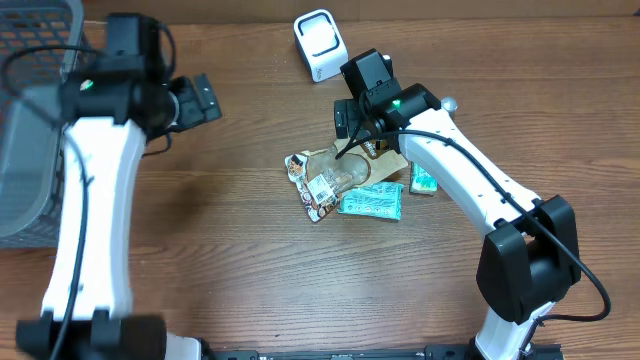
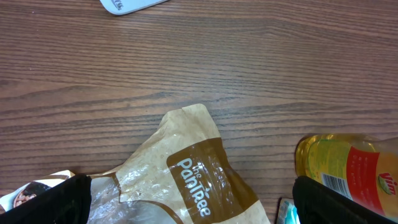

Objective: Scan the item barcode

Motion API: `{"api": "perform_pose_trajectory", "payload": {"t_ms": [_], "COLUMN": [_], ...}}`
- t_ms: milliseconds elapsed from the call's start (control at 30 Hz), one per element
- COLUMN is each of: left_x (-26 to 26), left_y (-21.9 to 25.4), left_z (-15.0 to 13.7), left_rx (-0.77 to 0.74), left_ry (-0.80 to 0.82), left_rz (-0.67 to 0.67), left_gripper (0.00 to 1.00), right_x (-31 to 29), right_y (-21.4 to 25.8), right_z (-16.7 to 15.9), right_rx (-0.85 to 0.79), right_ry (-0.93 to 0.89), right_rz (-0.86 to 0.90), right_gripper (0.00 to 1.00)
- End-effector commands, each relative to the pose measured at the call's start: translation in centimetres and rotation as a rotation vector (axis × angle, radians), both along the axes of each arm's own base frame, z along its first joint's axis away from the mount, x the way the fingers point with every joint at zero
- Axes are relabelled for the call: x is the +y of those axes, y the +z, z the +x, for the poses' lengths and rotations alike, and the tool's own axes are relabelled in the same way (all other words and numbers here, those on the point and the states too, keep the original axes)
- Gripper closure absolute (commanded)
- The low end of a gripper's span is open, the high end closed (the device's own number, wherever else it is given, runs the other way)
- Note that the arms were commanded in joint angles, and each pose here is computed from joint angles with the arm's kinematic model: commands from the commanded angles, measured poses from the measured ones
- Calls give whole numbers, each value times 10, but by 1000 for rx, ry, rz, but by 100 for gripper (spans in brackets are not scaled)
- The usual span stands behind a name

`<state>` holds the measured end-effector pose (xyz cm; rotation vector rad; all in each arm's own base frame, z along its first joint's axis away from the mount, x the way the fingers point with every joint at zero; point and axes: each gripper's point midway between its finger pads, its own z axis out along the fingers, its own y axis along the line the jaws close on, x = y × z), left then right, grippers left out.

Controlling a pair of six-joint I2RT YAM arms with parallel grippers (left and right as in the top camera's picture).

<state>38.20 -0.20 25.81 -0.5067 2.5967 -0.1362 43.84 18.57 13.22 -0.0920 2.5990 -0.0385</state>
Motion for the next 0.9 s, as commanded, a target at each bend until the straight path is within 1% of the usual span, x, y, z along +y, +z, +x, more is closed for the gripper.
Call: {"api": "perform_pose_trajectory", "payload": {"t_ms": [0, 333, 533, 733, 867], "left_x": [3, 3, 3, -1, -2], "left_y": [22, 29, 23, -2, -30], "left_z": [-4, -7, -12, -32, -46], "left_rx": [-61, -81, -55, 55, 119], "left_ry": [7, 8, 7, -2, -5], "left_rz": [9, 9, 9, -9, -14], "left_gripper": [1, 0, 1, 1, 1], "right_x": [-3, -3, -3, -3, -3], "right_y": [2, 2, 2, 2, 2], "right_z": [4, 4, 4, 4, 4], "right_rx": [-13, -13, -13, -13, -13], "right_ry": [-15, -15, -14, -15, -15], "right_rz": [-4, -4, -4, -4, -4], "right_gripper": [0, 0, 0, 0, 0]}}
